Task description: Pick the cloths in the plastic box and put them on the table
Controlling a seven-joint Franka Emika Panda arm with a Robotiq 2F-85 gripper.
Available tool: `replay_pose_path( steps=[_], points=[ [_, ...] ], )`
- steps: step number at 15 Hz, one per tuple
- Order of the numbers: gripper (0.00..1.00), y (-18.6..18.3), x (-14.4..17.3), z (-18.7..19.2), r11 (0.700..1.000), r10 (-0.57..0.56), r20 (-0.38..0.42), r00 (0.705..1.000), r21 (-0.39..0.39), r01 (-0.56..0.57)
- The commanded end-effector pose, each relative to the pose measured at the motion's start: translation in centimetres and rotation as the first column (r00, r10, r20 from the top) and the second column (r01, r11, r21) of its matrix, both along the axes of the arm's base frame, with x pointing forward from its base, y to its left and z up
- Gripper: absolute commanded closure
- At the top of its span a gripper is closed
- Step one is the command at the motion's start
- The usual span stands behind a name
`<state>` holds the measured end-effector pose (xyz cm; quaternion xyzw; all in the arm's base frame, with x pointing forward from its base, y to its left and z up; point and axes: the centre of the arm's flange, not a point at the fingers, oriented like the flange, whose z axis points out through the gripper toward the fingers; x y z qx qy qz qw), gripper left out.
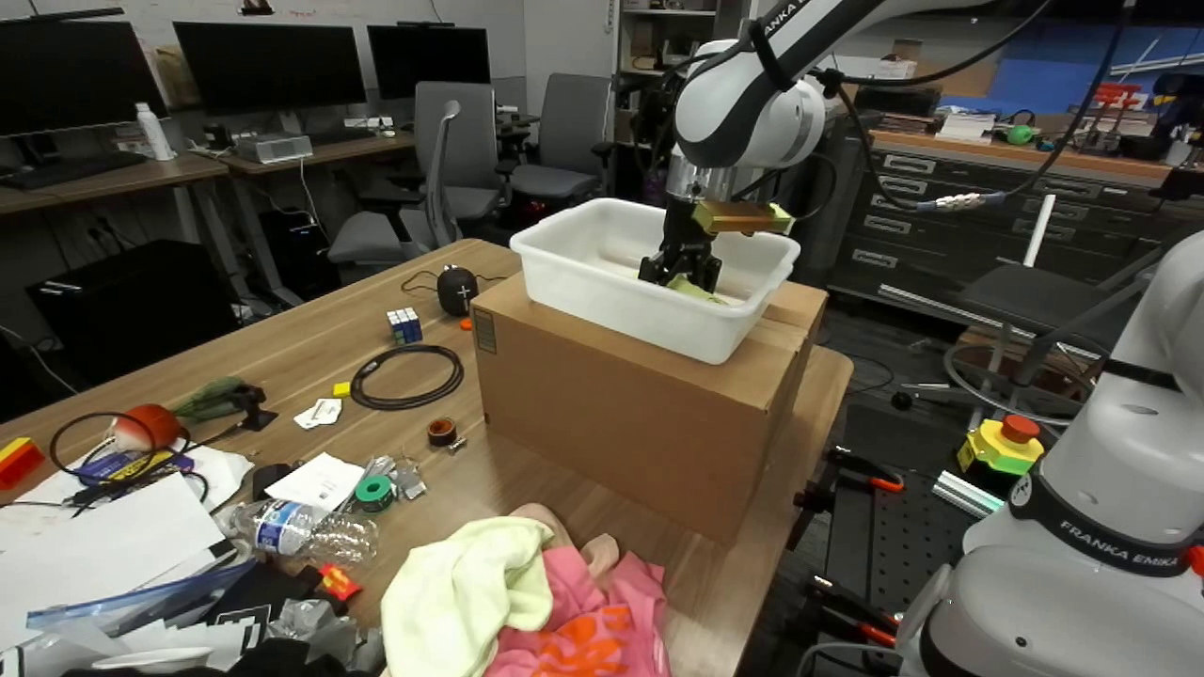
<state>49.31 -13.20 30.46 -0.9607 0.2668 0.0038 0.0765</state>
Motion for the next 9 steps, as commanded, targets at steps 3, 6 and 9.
replay_pose_path(
  steps=[3, 6, 9],
  points=[
    [0.94, 1.8, -1.2, 4.1, 0.998, 0.059, 0.093, 0.994, -0.011, -0.058],
    [0.93, 2.7, -2.8, 8.6, 0.996, 0.078, 0.159, 0.984, -0.046, -0.072],
    [0.94, 3.3, -5.0, 14.0, 0.99, 0.104, 0.256, 0.961, -0.114, -0.077]
  ],
)
